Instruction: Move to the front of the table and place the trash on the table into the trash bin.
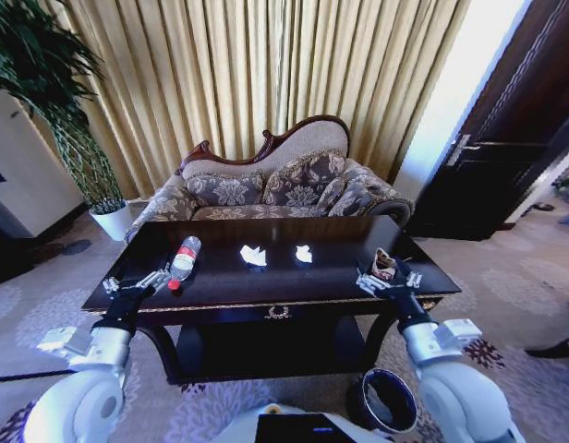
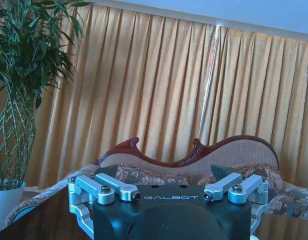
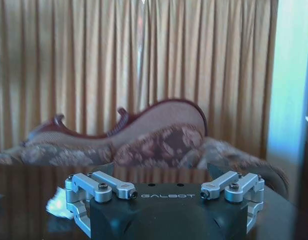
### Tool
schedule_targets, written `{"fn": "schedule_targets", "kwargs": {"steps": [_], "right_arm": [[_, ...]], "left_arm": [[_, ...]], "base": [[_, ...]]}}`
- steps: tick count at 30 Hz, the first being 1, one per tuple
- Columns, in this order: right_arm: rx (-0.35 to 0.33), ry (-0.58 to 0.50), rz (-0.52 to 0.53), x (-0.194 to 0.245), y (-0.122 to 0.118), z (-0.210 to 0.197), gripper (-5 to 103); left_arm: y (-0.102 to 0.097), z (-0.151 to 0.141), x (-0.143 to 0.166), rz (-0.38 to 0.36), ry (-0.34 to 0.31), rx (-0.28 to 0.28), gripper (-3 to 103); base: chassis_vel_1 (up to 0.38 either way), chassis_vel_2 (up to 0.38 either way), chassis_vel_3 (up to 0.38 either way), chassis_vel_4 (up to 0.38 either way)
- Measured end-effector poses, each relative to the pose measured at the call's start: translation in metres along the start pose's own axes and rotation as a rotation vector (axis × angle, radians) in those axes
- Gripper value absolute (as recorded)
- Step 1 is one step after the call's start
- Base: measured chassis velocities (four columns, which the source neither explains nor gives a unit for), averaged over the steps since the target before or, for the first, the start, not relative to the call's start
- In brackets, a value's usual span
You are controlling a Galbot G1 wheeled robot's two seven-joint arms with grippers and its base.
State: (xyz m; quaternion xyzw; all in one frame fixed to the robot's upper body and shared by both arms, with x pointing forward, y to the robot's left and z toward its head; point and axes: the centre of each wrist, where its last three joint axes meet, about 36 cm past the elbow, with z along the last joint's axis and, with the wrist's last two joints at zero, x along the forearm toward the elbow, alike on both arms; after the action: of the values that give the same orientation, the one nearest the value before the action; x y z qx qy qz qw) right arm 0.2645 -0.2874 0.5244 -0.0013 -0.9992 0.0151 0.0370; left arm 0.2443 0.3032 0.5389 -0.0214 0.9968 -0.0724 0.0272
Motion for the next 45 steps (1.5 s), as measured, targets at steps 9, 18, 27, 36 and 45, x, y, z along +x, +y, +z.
{"fn": "schedule_targets", "kwargs": {"steps": [9,18,27,36,45], "right_arm": [[0.006,0.145,0.022,-0.025,-0.022,0.000,100],[0.021,0.203,0.042,-0.036,-0.033,0.012,100],[0.017,0.241,0.091,-0.045,-0.049,0.030,100],[0.012,0.244,0.110,-0.055,-0.059,0.041,100],[0.020,0.235,0.100,-0.060,-0.065,0.047,99]], "left_arm": [[0.001,-0.001,0.002,-0.010,0.000,0.001,100],[0.002,0.000,0.003,-0.017,-0.004,0.005,100],[0.004,0.005,0.004,-0.030,-0.004,0.009,100],[0.005,0.004,0.004,-0.031,-0.011,0.007,100],[0.004,0.004,0.003,-0.027,-0.015,0.009,100]], "base": [[0.000,0.000,0.000,0.000],[0.000,0.000,0.000,0.000],[0.000,0.000,0.000,0.000],[0.000,0.000,0.000,0.000],[0.000,0.000,0.000,0.000]]}}
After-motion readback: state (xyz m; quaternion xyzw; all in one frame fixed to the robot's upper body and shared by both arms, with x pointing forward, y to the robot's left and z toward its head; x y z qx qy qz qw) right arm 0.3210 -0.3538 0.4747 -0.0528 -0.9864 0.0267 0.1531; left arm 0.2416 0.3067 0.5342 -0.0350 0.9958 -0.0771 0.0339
